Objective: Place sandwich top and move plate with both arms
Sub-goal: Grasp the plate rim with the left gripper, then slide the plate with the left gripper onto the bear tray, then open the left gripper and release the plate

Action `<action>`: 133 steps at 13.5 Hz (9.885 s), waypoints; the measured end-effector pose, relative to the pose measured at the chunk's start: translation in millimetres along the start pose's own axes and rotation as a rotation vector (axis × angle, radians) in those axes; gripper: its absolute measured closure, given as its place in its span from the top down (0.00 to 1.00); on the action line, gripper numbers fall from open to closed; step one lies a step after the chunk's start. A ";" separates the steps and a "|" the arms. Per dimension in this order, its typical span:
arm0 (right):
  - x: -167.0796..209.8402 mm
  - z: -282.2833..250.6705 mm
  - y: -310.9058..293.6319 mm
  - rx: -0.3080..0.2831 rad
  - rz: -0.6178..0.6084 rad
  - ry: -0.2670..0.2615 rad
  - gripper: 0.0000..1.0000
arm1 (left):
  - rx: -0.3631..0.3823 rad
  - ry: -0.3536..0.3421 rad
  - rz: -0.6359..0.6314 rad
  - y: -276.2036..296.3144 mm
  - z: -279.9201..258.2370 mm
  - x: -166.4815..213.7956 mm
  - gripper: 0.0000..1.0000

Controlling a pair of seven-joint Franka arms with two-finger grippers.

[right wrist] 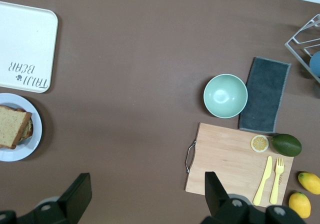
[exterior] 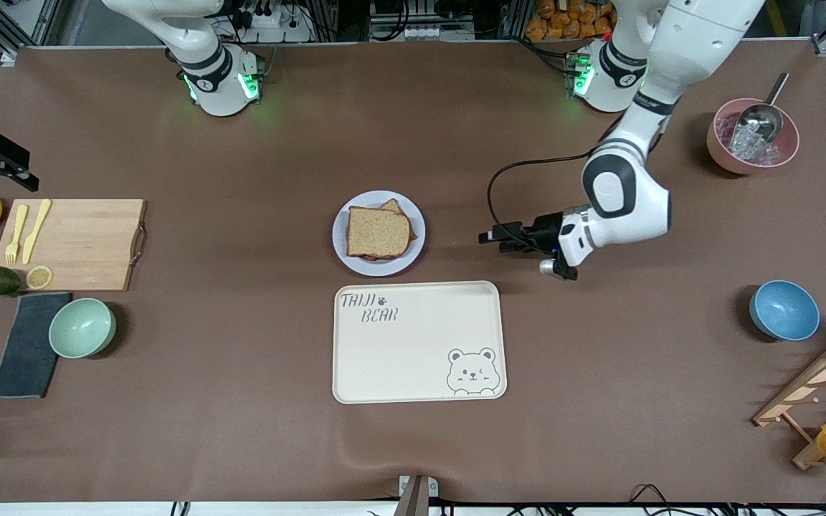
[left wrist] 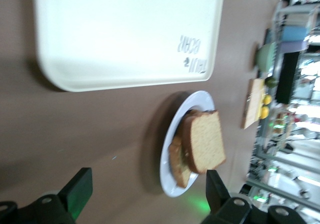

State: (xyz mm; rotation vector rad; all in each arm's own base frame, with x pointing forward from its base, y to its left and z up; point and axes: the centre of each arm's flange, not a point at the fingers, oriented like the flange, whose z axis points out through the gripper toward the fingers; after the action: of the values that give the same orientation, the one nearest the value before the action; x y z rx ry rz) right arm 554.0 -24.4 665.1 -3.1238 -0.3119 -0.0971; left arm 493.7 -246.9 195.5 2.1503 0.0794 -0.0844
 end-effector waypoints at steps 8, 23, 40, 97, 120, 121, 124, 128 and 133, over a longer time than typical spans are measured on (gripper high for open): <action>0.8 -2.0 -1.2 -0.003 0.004 0.012 1.00 | -0.086 0.059 0.047 -25.1 78.3 -31.2 0.86; 2.1 -1.9 -5.9 -0.002 0.144 0.013 1.00 | -0.105 -0.010 0.053 -20.9 126.4 -45.6 0.41; 2.1 5.6 -7.5 0.001 0.144 -0.004 1.00 | -0.123 -0.022 0.059 -15.9 143.7 -46.8 0.27; 3.7 13.3 -7.2 0.004 0.144 -0.020 1.00 | -0.396 0.293 0.015 34.7 34.8 121.8 0.04; 5.5 18.6 -5.9 0.005 0.145 -0.030 1.00 | -0.299 0.215 -0.031 -54.2 65.1 120.9 0.47; 5.9 19.6 -5.7 0.006 0.146 -0.032 1.00 | -0.293 0.206 -0.014 -53.6 62.5 123.2 0.58; 6.2 20.5 -4.8 0.006 0.147 -0.033 1.00 | -0.306 0.206 0.010 -47.9 52.1 132.7 0.91; 5.8 20.3 -2.7 0.005 0.151 -0.032 1.00 | -0.260 0.158 0.008 -42.2 41.5 139.2 1.00; 6.0 22.5 7.5 0.000 0.167 -0.028 1.00 | -0.116 0.099 -0.018 4.5 -24.1 162.3 1.00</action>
State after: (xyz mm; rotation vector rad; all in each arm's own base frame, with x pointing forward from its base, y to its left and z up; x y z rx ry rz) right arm 562.7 -30.4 643.1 -3.1380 -0.0497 -0.0530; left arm 656.5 -225.3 197.6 2.0370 0.1569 0.0159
